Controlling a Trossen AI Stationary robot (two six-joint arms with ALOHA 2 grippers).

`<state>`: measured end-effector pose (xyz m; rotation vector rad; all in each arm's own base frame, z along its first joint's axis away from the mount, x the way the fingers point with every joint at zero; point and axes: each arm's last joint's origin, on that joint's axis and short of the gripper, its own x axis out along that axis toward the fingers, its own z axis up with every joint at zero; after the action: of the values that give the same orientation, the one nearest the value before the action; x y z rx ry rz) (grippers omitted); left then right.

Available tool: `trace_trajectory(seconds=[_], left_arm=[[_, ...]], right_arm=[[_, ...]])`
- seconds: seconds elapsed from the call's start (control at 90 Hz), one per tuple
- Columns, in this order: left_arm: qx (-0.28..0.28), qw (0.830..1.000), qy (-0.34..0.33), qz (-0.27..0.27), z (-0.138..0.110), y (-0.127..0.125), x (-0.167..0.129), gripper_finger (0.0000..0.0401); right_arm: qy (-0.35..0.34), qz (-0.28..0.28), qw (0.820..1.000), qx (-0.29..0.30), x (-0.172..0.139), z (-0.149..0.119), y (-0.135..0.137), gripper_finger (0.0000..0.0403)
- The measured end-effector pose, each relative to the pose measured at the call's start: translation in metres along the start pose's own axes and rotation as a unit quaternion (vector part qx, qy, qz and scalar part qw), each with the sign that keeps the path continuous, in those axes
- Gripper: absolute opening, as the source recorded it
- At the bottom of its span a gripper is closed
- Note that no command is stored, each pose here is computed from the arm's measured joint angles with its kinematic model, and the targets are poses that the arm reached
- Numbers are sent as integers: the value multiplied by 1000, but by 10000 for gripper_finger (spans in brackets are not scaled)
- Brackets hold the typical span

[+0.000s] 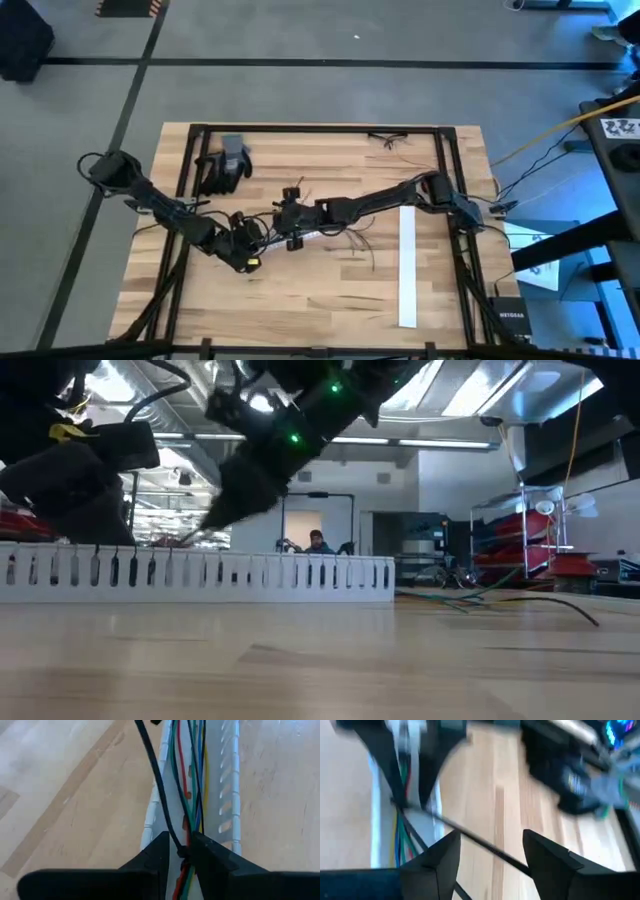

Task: Ziptie cables
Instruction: Put the colored ziptied cables into the white cable duct

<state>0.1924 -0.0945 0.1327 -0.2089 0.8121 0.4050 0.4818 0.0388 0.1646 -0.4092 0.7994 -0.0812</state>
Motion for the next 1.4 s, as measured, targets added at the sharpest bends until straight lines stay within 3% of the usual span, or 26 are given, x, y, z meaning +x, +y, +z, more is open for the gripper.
trace_trajectory(seconds=[0.233,0.456,0.633,0.978,1.156,1.4], left_arm=[[2,1000,0,0,0,0,0,75],[2,1000,1,-1,0,0,0,75],[4,1000,4,0,0,0,0,75],[5,1000,0,6,0,1,0,75],[5,1000,-1,8,-1,1,0,75],[5,1000,-2,8,0,1,0,75]], right_arm=[[44,13,999,17,-2,-12,11,206],[40,-7,999,-29,-10,-7,28,206],[34,84,995,-40,-14,-8,35,206],[33,89,995,-37,-21,-5,32,206],[35,139,990,0,-29,-3,34,206],[66,144,987,9,-20,-20,34,206]])
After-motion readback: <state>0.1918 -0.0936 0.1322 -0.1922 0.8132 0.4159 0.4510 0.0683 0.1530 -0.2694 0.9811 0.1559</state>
